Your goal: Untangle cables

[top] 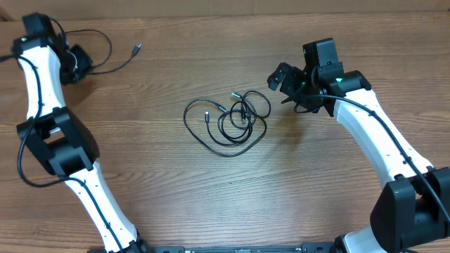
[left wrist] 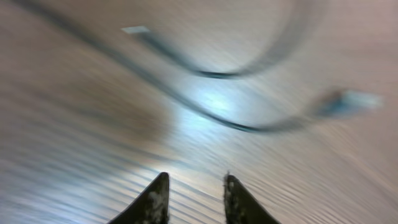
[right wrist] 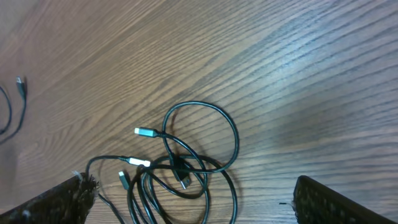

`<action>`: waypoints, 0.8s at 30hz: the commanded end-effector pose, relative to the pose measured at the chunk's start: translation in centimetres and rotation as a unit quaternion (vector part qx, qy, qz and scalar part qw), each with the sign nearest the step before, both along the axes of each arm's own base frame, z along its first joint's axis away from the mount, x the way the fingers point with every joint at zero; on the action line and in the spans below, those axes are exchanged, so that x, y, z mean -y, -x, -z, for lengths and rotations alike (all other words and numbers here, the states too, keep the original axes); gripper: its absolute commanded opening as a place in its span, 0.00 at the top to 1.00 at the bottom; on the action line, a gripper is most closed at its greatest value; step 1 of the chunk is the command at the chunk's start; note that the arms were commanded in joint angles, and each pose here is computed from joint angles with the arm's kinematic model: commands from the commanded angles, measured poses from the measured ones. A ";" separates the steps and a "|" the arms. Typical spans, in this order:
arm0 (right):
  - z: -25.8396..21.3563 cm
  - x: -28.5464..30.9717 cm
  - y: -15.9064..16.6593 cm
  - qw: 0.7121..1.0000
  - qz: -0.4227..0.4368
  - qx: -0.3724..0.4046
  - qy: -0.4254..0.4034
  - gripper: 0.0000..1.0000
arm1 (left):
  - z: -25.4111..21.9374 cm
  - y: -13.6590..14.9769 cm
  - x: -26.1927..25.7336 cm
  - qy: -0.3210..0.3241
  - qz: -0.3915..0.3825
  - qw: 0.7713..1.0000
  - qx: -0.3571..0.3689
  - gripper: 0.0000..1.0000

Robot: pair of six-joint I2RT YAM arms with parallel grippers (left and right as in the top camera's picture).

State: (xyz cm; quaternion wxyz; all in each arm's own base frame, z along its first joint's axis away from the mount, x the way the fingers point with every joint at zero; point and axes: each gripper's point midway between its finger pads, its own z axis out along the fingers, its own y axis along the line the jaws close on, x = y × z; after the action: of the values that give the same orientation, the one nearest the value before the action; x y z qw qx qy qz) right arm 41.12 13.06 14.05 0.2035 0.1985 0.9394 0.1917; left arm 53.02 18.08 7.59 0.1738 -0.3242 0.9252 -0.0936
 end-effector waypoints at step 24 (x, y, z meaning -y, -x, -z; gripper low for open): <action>2.0 12.8 2.7 0.969 0.205 -0.123 -0.054 0.00 | -6.1 8.3 36.4 0.112 0.452 0.883 -0.051 0.01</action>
State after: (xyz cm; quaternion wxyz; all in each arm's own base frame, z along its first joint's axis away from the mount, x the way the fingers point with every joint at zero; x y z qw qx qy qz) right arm 38.72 1.34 12.20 0.1131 0.4063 0.8896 0.1755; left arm 46.16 -15.14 16.18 0.0664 0.0791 0.9583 -0.2664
